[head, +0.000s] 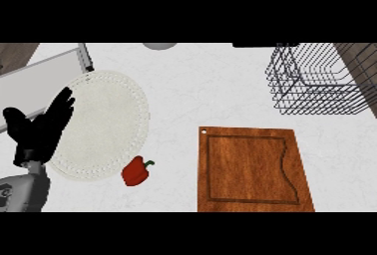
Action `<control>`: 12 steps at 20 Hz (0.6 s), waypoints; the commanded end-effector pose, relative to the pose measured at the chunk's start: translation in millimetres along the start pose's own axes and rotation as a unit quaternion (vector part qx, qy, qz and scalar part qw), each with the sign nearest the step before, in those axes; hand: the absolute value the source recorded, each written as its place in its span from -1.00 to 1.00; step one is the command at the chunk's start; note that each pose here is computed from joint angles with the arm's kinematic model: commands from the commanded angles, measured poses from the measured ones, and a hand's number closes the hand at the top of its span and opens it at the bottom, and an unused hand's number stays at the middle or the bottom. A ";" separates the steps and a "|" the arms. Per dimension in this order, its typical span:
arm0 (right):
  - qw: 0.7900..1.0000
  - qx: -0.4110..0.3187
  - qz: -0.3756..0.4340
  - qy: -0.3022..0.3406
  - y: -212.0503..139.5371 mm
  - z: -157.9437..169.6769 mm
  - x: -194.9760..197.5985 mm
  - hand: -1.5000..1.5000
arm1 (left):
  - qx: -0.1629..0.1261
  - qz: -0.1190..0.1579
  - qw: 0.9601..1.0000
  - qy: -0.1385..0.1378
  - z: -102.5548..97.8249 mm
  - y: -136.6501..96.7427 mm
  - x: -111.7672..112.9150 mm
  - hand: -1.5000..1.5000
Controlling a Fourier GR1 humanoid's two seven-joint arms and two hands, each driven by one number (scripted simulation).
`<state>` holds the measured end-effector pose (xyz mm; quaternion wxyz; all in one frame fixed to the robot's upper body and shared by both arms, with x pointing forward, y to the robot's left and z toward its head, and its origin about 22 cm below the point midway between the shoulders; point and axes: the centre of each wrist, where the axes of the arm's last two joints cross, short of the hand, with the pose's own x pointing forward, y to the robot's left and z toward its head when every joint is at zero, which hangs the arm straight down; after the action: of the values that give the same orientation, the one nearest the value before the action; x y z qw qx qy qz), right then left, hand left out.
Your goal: Pick the croissant from the cutting board and place it in the basket
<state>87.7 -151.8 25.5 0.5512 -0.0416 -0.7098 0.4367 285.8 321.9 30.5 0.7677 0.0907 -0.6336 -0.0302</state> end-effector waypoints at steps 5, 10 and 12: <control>0.990 -0.139 -0.011 -0.031 -66.5 32.7 62.8 1.00 | 0.001 -0.003 1.000 0.001 7.6 2.6 1.8 0.00; 0.983 -0.185 0.012 -0.014 -93.5 36.5 81.0 1.00 | 0.010 0.002 1.000 -0.001 2.5 -8.9 -7.4 0.00; 0.976 -0.217 0.016 0.000 -97.8 30.9 89.7 1.00 | 0.000 0.003 1.000 -0.003 0.4 0.1 1.7 0.00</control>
<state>82.2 -170.0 93.0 0.5572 -0.1099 -0.7448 0.3503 286.0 315.5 33.3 0.7665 0.0898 -0.6353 -0.0289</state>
